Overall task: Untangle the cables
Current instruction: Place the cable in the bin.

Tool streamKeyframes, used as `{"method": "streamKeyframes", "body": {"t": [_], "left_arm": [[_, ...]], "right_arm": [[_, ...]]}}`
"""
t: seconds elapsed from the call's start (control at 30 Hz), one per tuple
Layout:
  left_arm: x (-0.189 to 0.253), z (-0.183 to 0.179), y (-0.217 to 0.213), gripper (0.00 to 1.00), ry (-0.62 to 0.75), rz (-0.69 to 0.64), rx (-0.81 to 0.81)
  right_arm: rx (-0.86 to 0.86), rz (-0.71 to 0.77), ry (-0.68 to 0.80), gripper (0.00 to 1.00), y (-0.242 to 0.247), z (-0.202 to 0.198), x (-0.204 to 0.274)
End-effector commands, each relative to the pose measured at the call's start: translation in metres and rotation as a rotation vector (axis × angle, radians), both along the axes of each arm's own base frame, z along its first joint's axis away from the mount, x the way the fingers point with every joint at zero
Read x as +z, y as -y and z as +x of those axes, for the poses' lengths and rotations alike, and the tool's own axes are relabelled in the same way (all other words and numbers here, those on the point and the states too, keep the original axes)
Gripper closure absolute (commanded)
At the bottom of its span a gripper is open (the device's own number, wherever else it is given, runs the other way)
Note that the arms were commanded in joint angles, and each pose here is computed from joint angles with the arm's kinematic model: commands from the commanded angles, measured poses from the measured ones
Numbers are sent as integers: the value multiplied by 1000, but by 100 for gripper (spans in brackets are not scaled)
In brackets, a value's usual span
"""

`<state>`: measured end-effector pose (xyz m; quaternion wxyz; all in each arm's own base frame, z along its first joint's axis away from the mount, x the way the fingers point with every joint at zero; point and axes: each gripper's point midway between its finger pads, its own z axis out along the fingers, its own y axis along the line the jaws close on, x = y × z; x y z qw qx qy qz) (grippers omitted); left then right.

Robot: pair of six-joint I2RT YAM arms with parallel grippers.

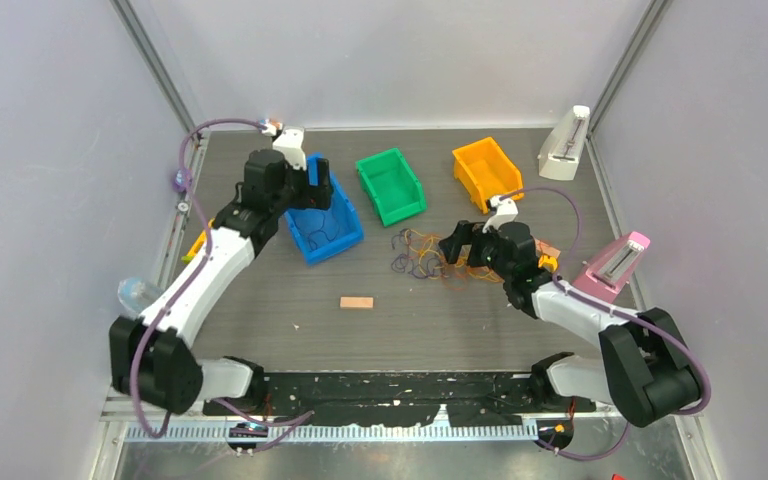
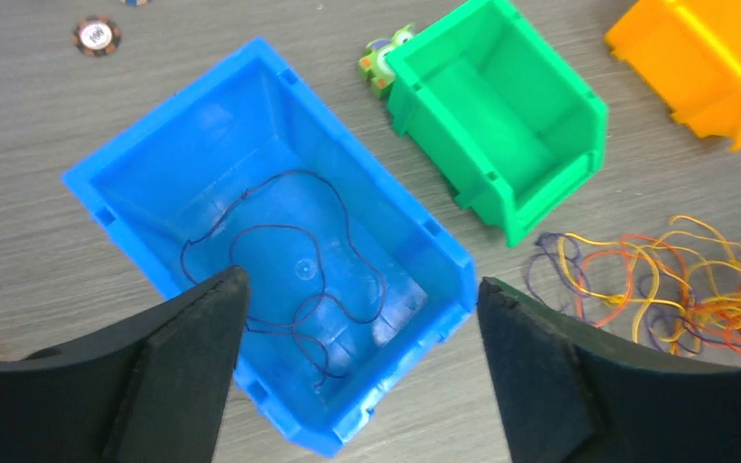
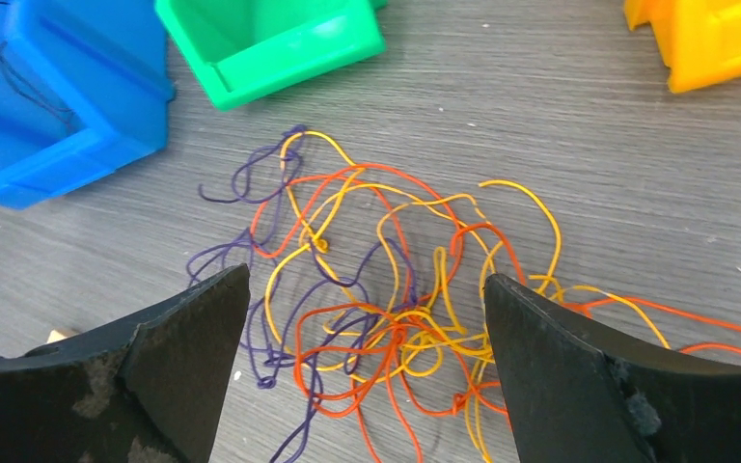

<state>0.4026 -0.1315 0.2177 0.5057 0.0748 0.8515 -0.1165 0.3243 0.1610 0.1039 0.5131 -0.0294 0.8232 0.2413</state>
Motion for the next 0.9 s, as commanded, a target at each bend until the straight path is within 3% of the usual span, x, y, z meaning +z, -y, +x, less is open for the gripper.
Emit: {"method": "streamKeyframes", "body": {"t": [0.0,0.07,0.2,0.33,0.37,0.5,0.6,0.67,0.87], "left_arm": [[31,-30,15,2,146,37,-34],[33,-40,20,0,170,-13,-9],[19,-57,32,0,79,-157,-5],[11,-69,57,0,108,-233,-146],[8,-70,61,0,129,-243,-163],[0,-77,87,1,178,-263,-301],[-11,-88,106,1,228,-235,-407],[-17,-96,117,0,268,-219,-449],[-25,-110,134,0,318,-232,-522]], "right_arm": [[-79,-45,-32,6,10,12,0],[-78,-54,-58,8,10,12,-6],[-32,-56,-111,19,-2,12,-17],[85,-49,-157,42,-31,3,-29],[146,-20,-138,49,-47,-2,-23],[364,93,-1,57,-89,-20,10],[375,127,101,53,-88,-26,31],[316,98,132,40,-76,-22,33],[83,5,142,16,-33,-10,28]]}}
